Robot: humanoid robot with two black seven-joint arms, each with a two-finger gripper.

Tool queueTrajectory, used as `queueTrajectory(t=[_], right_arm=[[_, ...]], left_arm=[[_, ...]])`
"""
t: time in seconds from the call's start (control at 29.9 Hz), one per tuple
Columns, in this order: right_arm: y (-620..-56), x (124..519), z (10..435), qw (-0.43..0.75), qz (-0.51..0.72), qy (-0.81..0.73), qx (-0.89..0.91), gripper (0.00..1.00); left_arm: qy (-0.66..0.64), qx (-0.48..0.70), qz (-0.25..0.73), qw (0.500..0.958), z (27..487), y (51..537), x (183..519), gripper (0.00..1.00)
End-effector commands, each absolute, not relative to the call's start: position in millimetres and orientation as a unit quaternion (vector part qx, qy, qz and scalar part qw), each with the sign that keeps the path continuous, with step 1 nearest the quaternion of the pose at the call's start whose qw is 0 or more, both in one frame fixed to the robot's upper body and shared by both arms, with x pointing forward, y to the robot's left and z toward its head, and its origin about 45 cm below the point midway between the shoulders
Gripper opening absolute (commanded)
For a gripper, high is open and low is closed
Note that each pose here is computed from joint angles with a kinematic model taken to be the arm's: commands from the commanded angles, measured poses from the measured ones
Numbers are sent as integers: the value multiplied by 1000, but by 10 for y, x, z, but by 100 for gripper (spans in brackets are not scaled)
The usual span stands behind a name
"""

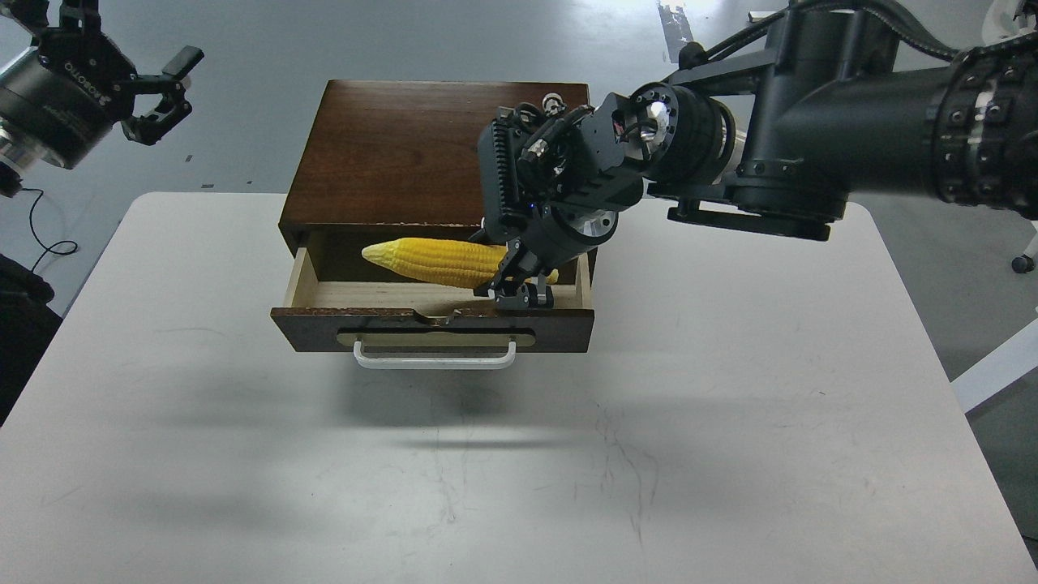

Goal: Put corn in drawer with both arms

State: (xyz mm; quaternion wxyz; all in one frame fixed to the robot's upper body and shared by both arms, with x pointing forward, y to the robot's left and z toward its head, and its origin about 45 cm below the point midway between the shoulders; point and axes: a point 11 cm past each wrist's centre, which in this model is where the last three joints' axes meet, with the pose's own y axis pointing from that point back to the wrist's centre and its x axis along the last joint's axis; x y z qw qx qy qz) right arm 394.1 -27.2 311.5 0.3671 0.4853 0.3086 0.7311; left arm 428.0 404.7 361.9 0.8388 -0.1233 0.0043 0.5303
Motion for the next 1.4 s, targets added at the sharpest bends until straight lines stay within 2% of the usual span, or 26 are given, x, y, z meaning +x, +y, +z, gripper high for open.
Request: queueTrajectory(t=[0.0,0.43,0.5,0.57,0.64,0.84,0.94,1.07,1.1,1.37], right_arm=[[-264,3938,3123,366,732,308,485,59],[-117,3926,3329,353,736,275,508,62],[-41,3909,3412,344,732,254,531,66],[-46,3957,3577,338,719,208,571,81],[-108,4030,3737,336,706,165,602,93],[-320,4244,4248,275,625,-14,730,100],[-466,4345,4325,221,547,-107,801,100],[-935,4553,4179,137,398,-248,873,100],[-937,4554,4178,136,397,-248,873,100],[-1806,4754,3486,38,214,-422,880,100]], left_arm=[[4,-123,530,839,3620,4049,4280,99],[4,-123,530,839,3620,4049,4280,99],[4,-123,531,838,3620,4054,4280,99],[4,-123,531,838,3623,4060,4279,99],[3,-123,532,838,3623,4065,4279,99],[5,-122,533,837,3606,4067,4278,99],[6,-121,533,837,3592,4067,4277,99],[11,-119,533,838,3546,4061,4268,99],[11,-119,533,838,3546,4061,4267,99],[29,-112,537,836,3357,4074,4215,99]])
